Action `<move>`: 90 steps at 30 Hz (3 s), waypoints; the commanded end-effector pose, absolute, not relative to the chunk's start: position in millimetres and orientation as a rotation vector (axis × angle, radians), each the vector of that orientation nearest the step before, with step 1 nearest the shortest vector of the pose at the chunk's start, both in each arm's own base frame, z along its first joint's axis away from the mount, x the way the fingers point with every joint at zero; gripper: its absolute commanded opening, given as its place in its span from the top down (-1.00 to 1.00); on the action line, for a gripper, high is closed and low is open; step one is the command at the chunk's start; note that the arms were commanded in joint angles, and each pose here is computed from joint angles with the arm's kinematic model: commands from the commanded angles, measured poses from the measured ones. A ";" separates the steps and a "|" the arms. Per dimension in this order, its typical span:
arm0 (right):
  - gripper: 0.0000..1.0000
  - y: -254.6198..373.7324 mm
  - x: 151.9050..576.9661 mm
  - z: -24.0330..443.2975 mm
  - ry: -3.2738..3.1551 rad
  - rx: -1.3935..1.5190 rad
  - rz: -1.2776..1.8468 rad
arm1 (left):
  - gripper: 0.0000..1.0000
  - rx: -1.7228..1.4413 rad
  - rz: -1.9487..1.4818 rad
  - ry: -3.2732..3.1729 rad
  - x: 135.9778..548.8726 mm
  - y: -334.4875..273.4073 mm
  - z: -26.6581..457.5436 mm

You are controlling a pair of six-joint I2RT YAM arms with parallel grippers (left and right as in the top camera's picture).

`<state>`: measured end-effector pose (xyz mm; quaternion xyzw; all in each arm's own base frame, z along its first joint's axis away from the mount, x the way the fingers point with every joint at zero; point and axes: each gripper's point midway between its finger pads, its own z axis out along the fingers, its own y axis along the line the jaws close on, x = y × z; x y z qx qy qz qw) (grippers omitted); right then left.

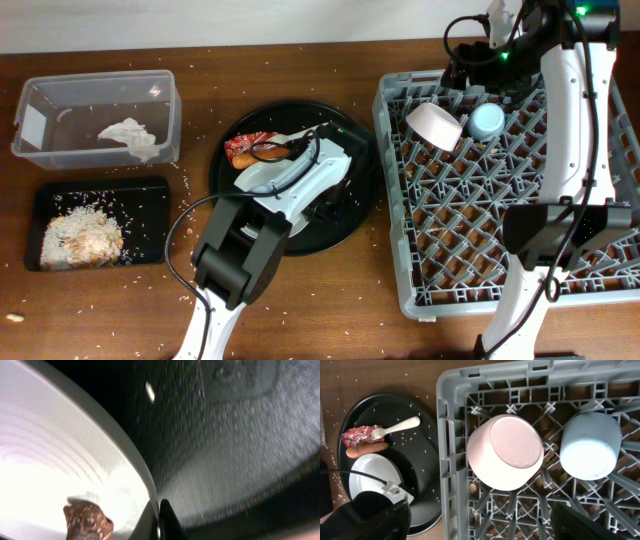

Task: Sort waste into correct bins and load items into the dishwasher rack

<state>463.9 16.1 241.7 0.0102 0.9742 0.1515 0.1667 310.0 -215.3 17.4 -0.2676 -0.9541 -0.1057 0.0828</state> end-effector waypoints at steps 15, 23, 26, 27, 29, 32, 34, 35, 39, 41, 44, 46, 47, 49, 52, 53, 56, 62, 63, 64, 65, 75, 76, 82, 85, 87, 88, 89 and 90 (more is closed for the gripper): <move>-0.77 19.5 460.2 269.9 2.694 -0.052 0.411 | 0.99 -0.182 -0.318 -3.198 394.7 -120.4 177.2; -0.77 19.8 460.5 270.1 2.692 -0.051 0.412 | 0.99 0.078 0.107 -3.205 387.8 -5.2 207.0; -0.77 19.8 460.0 269.9 2.694 -0.050 0.412 | 0.99 0.050 0.226 -3.126 374.5 19.9 186.9; -0.77 19.8 460.0 269.9 2.694 -0.050 0.412 | 0.99 0.046 0.239 -3.107 370.1 29.2 181.4; -0.77 19.9 460.0 269.9 2.695 -0.046 0.414 | 0.99 -0.004 0.359 -3.100 368.1 33.4 176.9; -0.77 19.8 460.0 269.9 2.695 -0.046 0.413 | 0.99 -0.167 0.848 -3.167 384.7 24.1 189.8; -0.77 19.8 459.9 269.8 2.696 -0.046 0.414 | 0.99 -0.191 1.071 -3.186 388.5 26.5 203.7; -0.77 19.8 459.9 269.8 2.696 -0.046 0.414 | 0.99 -0.181 1.168 -3.188 388.5 29.7 210.7; -0.76 19.8 459.9 269.8 2.696 -0.046 0.413 | 0.99 -0.050 1.423 -3.188 385.0 52.9 227.2; -0.77 19.8 459.9 269.8 2.696 -0.046 0.413 | 0.99 0.043 1.480 -3.157 381.4 60.2 223.2; -0.77 19.8 460.0 269.9 2.695 -0.046 0.413 | 0.99 0.118 1.541 -3.080 373.1 54.2 213.9; -0.77 19.8 460.0 269.9 2.695 -0.046 0.413 | 0.99 0.134 1.526 -3.074 362.0 51.8 214.6; -0.77 19.8 460.0 269.9 2.695 -0.046 0.413 | 0.99 0.127 1.524 -3.085 359.3 50.1 218.9; -0.76 19.8 461.2 270.4 2.690 -0.047 0.413 | 0.99 0.061 1.522 -3.146 355.1 42.5 239.1; -0.77 19.7 461.8 270.7 2.688 -0.041 0.413 | 0.99 -0.215 1.514 -3.260 353.8 8.2 274.2; -0.76 19.7 461.8 270.7 2.688 -0.037 0.414 | 0.99 -0.346 1.496 -3.277 355.0 -8.6 280.4; -0.77 19.8 461.1 270.4 2.691 -0.037 0.415 | 0.99 -0.824 1.333 -3.244 366.9 -83.0 271.7; -0.76 19.9 459.1 269.5 2.700 -0.035 0.417 | 0.99 -0.987 0.358 -3.092 364.6 -186.8 146.4; -0.76 19.9 459.1 269.5 2.700 -0.035 0.417 | 0.99 -0.978 0.260 -3.055 361.1 -194.3 126.8; -0.77 19.9 459.1 269.5 2.700 -0.035 0.417 | 0.99 -1.006 0.215 -2.978 351.4 -209.1 102.2; -0.76 19.9 459.1 269.5 2.700 -0.035 0.417 | 0.99 -1.031 0.200 -2.922 343.3 -218.5 86.8; -0.76 34.9 461.9 271.1 2.690 -0.046 0.432 | -0.40 -0.982 0.119 -2.987 365.4 -208.3 136.6; -0.73 44.9 462.9 271.9 2.685 -0.066 0.439 | -0.43 -0.945 0.134 -3.054 378.8 -200.3 158.0; -0.67 165.0 462.5 226.8 2.749 -0.333 0.399 | -0.70 -0.263 0.231 -3.443 455.1 -94.8 230.5; -0.68 207.0 451.7 179.0 2.825 -0.549 0.355 | -0.69 -0.144 0.220 -3.433 456.6 -63.3 227.3; -0.61 226.1 440.6 140.9 2.876 -0.729 0.337 | -0.69 -0.122 0.214 -3.435 457.4 -56.8 227.3; -0.57 227.9 437.3 126.9 2.904 -0.761 0.326 | -0.69 -0.122 0.214 -3.435 457.5 -57.0 227.2; -0.52 226.4 433.7 108.1 2.944 -0.794 0.317 | -0.70 -0.123 0.214 -3.432 457.8 -57.0 226.0; -0.51 225.1 430.8 97.1 2.963 -0.828 0.320 | -0.69 -0.122 0.213 -3.430 458.2 -57.1 225.0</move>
